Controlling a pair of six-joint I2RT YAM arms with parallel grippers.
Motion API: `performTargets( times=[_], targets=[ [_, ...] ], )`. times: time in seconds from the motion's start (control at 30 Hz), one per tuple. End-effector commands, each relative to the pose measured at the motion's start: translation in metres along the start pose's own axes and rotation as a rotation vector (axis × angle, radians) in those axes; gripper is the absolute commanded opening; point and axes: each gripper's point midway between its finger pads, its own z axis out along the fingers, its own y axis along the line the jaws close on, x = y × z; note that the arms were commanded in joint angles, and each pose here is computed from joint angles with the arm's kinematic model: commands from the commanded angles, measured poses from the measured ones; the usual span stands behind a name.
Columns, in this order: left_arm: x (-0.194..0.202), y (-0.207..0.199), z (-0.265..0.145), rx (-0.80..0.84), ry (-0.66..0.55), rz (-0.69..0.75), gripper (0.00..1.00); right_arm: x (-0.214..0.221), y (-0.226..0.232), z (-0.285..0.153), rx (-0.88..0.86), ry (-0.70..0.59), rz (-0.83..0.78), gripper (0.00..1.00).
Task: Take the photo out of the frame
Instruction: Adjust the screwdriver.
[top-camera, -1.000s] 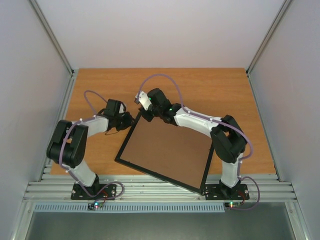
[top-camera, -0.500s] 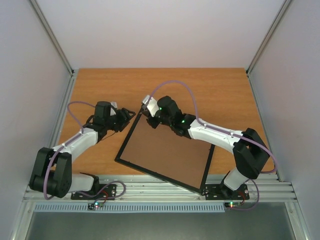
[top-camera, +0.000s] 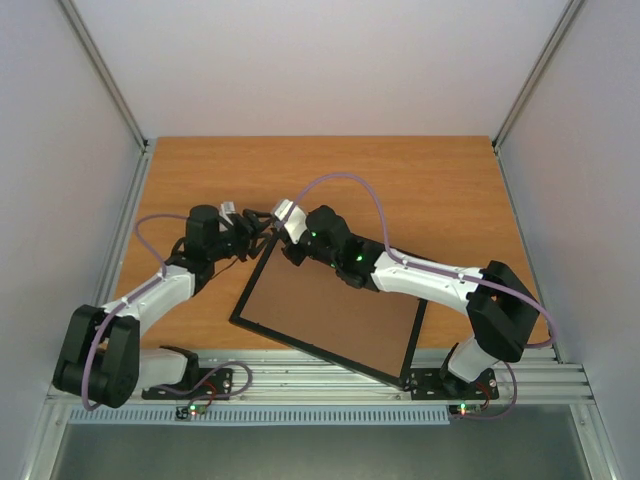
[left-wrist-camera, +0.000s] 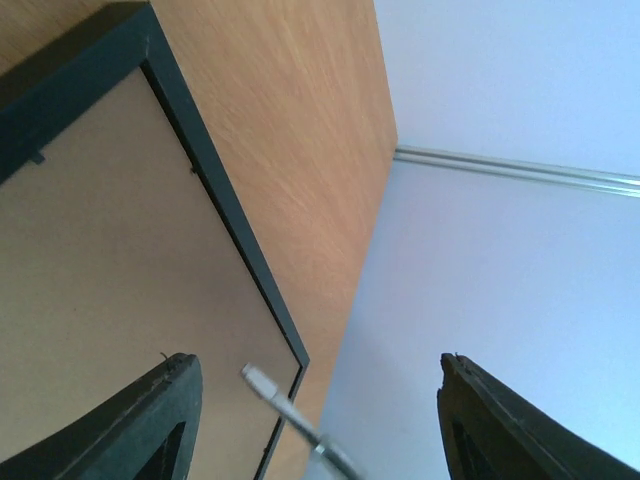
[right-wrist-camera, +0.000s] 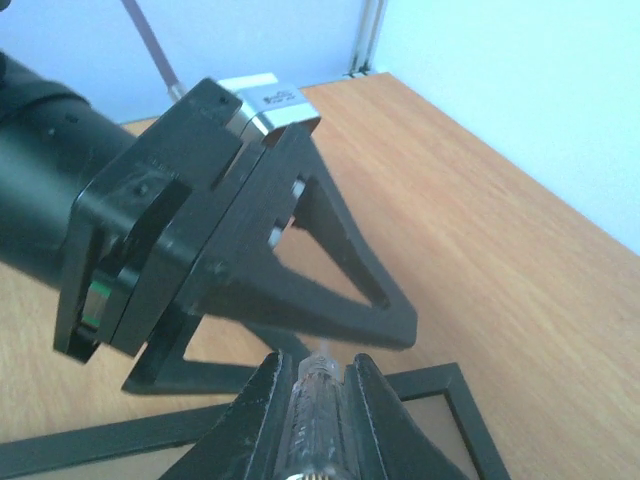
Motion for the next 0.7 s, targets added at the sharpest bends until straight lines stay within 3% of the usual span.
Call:
performTargets(
  times=[0.0,0.13,0.47,0.57,0.67],
  targets=[
    [0.008,-0.012,0.001,0.078,0.035,-0.039,0.65,-0.02,-0.009,-0.007,0.077,-0.09,0.006,0.01],
    [0.009,-0.016,0.002,0.093,0.036,-0.045,0.55,-0.015,-0.003,-0.004,0.05,-0.079,0.0,0.02],
    [0.004,-0.029,0.003,0.128,-0.007,0.016,0.01,0.022,0.008,-0.015,0.0,0.049,0.011,0.08],
    [0.004,-0.027,0.002,0.106,-0.036,0.067,0.01,0.034,0.009,-0.02,-0.011,0.115,0.016,0.11],
    [0.008,-0.032,0.001,0.094,-0.06,0.147,0.01,0.041,0.014,-0.027,-0.049,0.179,0.036,0.23]
  ],
)
